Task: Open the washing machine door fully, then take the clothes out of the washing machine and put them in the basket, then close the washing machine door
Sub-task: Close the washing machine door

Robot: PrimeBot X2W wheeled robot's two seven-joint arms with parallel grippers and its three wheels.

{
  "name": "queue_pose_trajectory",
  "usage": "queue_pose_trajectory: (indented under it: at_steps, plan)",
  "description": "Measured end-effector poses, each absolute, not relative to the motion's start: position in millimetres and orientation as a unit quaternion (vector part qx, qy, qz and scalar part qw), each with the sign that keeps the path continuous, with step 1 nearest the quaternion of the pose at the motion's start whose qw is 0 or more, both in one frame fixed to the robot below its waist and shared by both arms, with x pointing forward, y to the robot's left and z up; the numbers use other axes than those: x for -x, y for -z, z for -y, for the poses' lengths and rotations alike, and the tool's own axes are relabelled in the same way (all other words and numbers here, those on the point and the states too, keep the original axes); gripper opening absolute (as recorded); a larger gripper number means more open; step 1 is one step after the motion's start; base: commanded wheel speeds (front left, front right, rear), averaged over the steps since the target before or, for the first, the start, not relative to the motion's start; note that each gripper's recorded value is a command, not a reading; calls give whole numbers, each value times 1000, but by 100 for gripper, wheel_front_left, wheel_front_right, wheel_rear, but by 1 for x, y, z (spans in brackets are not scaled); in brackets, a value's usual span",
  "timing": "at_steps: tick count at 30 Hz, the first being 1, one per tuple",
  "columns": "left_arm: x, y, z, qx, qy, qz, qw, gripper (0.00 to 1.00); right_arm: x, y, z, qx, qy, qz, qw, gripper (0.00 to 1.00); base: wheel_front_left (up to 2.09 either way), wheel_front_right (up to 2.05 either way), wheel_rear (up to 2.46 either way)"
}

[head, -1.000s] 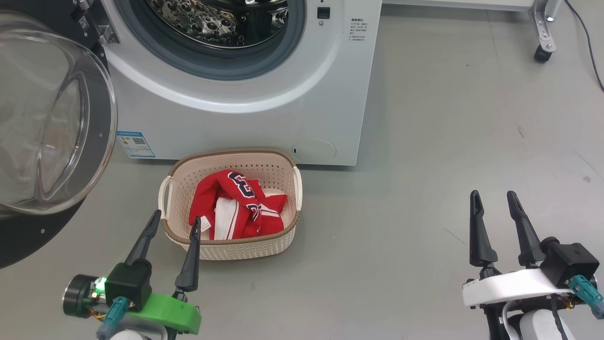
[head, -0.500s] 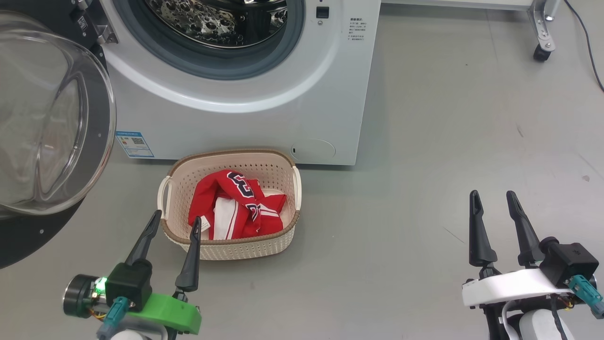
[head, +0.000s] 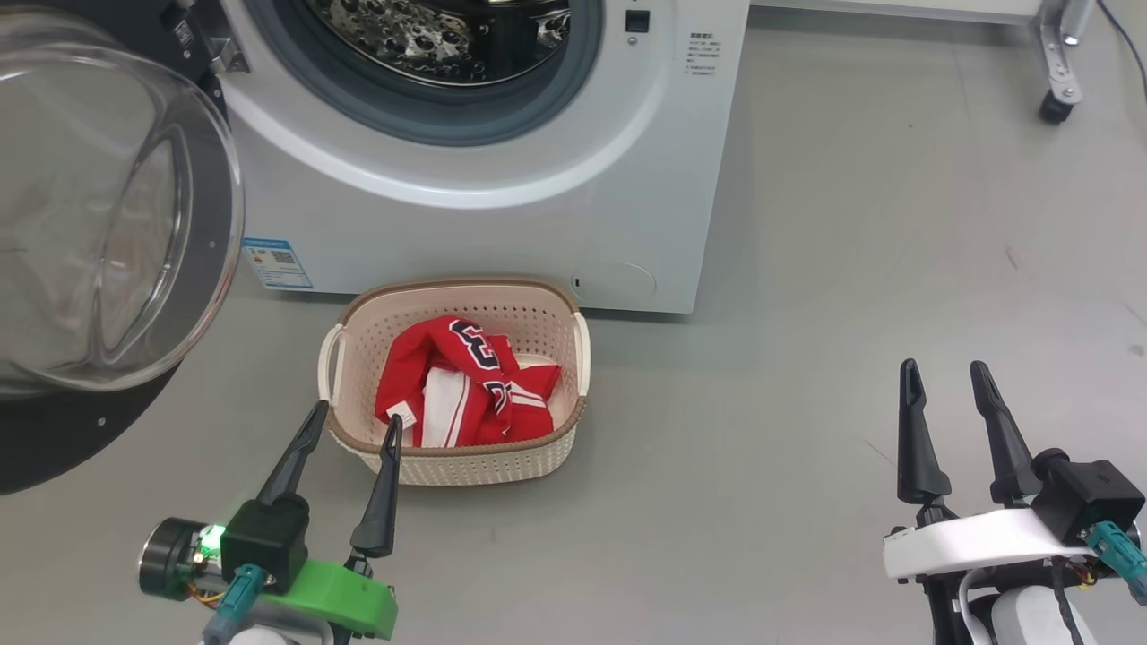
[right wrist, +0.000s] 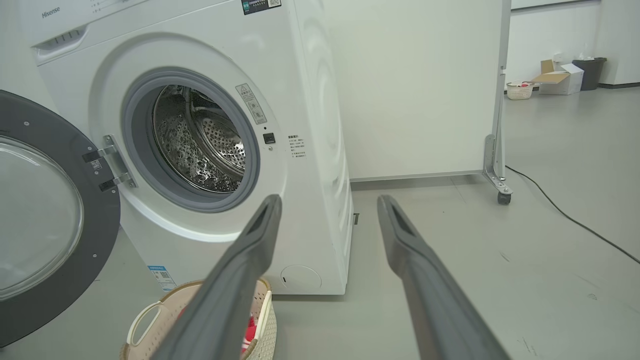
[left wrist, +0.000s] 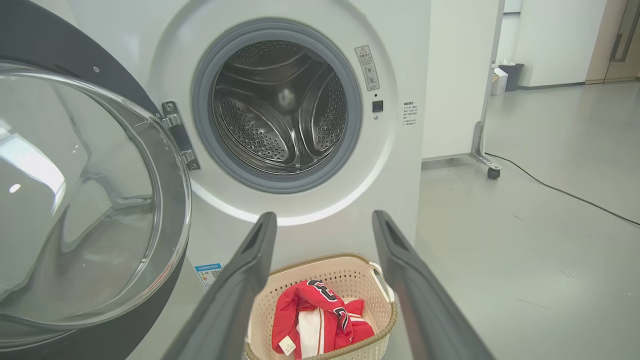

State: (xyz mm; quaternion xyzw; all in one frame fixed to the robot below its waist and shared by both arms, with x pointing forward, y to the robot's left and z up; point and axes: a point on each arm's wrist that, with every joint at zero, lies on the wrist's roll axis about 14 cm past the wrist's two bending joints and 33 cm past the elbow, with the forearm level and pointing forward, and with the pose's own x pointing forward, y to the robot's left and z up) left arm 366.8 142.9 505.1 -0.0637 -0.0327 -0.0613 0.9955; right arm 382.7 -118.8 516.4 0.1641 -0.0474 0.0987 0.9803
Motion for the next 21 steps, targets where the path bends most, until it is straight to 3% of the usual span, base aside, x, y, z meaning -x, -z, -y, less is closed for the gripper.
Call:
queue_pose_trajectory:
  at_steps: [21]
  plan:
    - [-326,-512,-218,49,-67,45,996,100,-393,-513,25,-175,-234,21,956,100,0,0,0]
